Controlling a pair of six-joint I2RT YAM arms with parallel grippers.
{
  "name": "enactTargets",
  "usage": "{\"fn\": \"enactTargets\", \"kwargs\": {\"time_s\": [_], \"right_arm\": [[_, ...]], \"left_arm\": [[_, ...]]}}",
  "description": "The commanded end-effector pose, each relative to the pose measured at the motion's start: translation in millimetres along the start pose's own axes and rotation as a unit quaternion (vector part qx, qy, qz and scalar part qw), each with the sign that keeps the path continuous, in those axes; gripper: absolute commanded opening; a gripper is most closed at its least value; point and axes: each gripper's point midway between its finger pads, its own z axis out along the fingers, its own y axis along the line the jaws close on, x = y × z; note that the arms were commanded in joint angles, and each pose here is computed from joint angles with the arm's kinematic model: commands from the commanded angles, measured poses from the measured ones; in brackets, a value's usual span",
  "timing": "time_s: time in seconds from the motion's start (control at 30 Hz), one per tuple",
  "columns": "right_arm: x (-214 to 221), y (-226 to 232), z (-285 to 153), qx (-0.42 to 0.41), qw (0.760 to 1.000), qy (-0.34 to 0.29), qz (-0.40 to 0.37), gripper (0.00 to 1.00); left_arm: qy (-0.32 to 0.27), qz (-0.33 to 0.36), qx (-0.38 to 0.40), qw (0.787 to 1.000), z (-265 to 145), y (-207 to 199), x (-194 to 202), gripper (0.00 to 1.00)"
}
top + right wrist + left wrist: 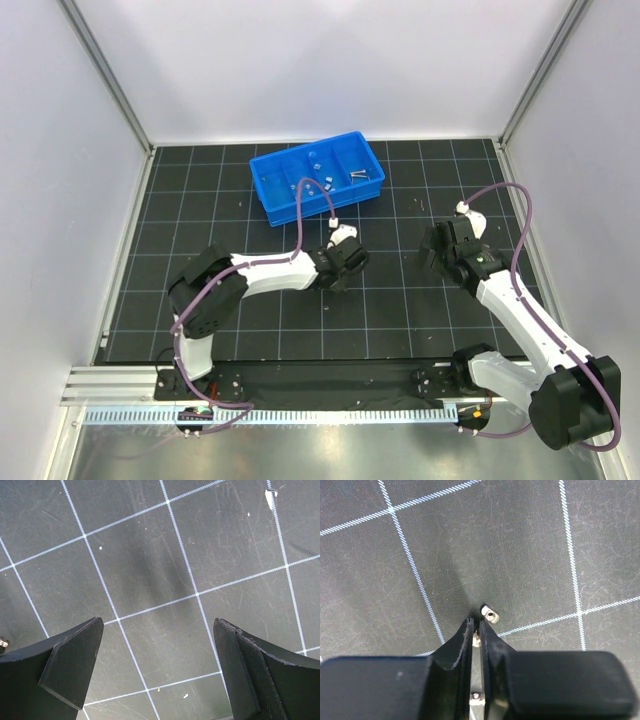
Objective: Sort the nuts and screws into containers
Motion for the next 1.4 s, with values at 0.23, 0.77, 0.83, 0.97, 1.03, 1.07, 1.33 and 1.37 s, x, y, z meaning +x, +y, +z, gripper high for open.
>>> {"fn": "enactTargets", "kwargs": {"time_s": [0.23, 0.77, 0.83, 0.97, 1.03, 1.07, 1.33, 1.37], "right_arm": [[-7.0, -0.2, -2.9, 0.002, 1.0, -0.016, 0.019, 0.99], [-9.4, 4.1, 7.5, 0.008, 1.0, -0.008, 0.01, 1.0], [-10.9, 4.8, 9.8, 0.01, 1.0, -0.01, 0.011, 1.0], [-8.3, 9.2, 15.0, 0.005, 1.0, 0.0, 0.009, 1.0], [-6.0, 10.2, 17.9, 0.005, 1.0, 0.006, 0.006, 0.99], [-5.4, 10.6, 18.7, 0.005, 1.0, 0.007, 0.005, 1.0], [-3.6, 7.7, 18.1, 0.007, 1.0, 0.005, 0.003, 0.99], [-3.6, 6.6, 17.8, 0.009, 1.0, 0.004, 0.002, 1.0]], "left_arm": [[-0.043, -0.031, -0.031, 0.998, -20.9, 25.4, -27.1, 0.04], [-0.164, -0.129, -0.025, 0.978, -68.5, 102.8, -154.9, 0.3], [-0.134, -0.127, -0.03, 0.982, -61.2, 92.2, -129.4, 0.44], [-0.087, -0.134, -0.048, 0.986, -48.8, 71.0, -87.3, 0.51], [-0.074, -0.15, -0.086, 0.982, -43.4, 67.5, -69.5, 0.5], [-0.069, -0.152, -0.093, 0.982, -41.2, 65.6, -63.6, 0.5], [-0.043, -0.172, -0.125, 0.976, -23.6, 58.9, -37.9, 0.46], [-0.04, -0.177, -0.13, 0.975, -21.7, 60.7, -33.0, 0.45]]}}
